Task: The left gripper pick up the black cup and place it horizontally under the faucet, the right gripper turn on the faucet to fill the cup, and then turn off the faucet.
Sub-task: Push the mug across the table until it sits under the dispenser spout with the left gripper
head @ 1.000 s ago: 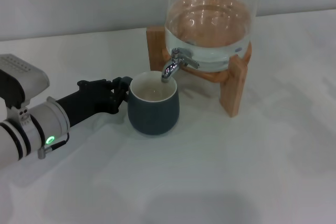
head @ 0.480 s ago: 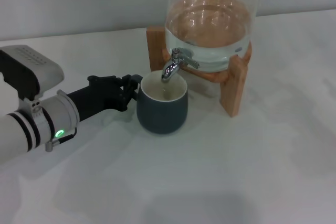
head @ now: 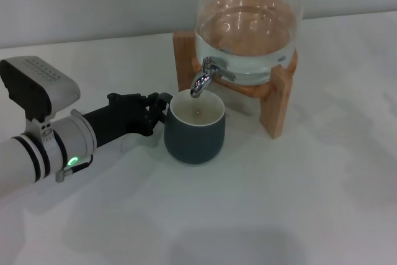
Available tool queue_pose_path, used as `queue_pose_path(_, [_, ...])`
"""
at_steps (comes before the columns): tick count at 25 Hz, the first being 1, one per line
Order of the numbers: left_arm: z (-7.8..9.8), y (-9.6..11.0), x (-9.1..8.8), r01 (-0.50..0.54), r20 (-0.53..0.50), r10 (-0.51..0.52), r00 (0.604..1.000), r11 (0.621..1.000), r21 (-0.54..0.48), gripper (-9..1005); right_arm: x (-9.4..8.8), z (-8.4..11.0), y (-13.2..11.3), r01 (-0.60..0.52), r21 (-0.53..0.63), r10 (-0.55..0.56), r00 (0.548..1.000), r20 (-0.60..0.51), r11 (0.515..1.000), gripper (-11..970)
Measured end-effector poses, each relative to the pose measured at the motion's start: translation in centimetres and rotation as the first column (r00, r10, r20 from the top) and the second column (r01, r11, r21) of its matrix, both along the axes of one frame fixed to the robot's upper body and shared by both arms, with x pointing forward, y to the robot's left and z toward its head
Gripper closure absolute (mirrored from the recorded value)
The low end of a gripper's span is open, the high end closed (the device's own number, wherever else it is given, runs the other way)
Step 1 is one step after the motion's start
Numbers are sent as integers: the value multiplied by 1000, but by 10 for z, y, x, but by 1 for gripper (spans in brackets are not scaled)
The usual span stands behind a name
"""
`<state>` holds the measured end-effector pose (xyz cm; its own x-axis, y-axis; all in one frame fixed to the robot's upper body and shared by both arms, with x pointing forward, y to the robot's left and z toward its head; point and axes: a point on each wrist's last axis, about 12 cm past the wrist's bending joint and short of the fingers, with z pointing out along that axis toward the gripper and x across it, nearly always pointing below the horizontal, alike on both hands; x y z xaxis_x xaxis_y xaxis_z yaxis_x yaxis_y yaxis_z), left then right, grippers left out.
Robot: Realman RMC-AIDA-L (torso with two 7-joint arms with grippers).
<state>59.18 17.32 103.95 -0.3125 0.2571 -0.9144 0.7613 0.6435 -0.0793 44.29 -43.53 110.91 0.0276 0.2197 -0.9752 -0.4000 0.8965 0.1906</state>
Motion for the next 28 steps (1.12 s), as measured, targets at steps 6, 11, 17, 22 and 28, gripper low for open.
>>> queue_pose_path(6, [0, 1, 0, -7, -1, 7, 1000, 1000, -5, 838, 0, 0, 0, -1, 0, 1, 1000, 1, 1000, 272])
queue_pose_path(11, [1, 2, 1, -10, 0, 10, 1000, 1000, -6, 838, 0, 0, 0, -1, 0, 1, 1000, 1, 1000, 273])
queue_pose_path(17, [3, 0, 2, -16, -7, 16, 1000, 1000, -23, 837, 0, 0, 0, 0, 0, 0, 1000, 1, 1000, 273])
queue_pose_path(22, [3, 0, 3, -21, -3, 21, 1000, 1000, -20, 773, 0, 0, 0, 0, 0, 0, 1000, 1, 1000, 273])
queue_pose_path(28, [2, 2, 2, -34, -15, 33, 999, 999, -20, 689, 0, 0, 0, 0, 0, 0, 1000, 1, 1000, 273])
